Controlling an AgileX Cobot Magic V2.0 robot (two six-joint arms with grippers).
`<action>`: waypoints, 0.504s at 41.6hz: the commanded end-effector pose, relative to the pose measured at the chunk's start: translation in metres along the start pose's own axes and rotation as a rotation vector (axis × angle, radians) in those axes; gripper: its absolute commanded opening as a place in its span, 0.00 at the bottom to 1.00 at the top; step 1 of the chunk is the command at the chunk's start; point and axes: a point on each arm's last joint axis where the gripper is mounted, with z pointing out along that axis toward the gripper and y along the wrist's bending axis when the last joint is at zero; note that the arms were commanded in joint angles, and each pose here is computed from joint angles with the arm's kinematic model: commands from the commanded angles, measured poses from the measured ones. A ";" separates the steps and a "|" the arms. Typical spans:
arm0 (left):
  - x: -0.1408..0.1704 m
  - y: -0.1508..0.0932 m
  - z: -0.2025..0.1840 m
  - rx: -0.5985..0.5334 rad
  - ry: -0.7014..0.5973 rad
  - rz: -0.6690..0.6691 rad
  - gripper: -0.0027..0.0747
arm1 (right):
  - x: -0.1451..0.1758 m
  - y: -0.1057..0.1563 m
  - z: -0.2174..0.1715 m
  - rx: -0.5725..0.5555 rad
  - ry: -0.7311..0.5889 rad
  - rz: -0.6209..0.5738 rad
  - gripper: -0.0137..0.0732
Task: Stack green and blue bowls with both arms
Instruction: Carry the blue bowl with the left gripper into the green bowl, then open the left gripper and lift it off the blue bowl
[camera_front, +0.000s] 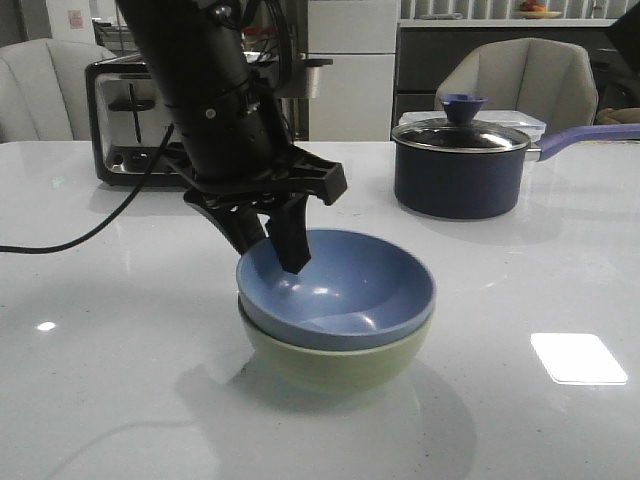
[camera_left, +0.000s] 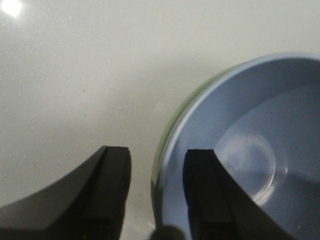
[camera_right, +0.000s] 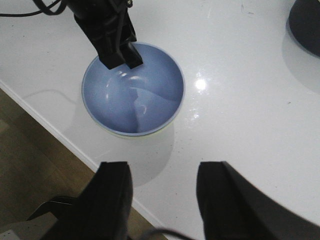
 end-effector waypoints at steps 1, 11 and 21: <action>-0.014 -0.007 -0.049 0.000 -0.164 0.020 0.57 | -0.012 0.000 -0.007 0.005 -0.098 -0.005 0.65; -0.002 -0.013 -0.126 -0.026 -0.316 0.056 0.57 | -0.012 0.000 -0.007 0.005 -0.098 -0.005 0.65; 0.059 -0.017 -0.191 -0.047 -0.442 0.077 0.57 | -0.017 -0.001 -0.008 0.017 -0.153 -0.005 0.65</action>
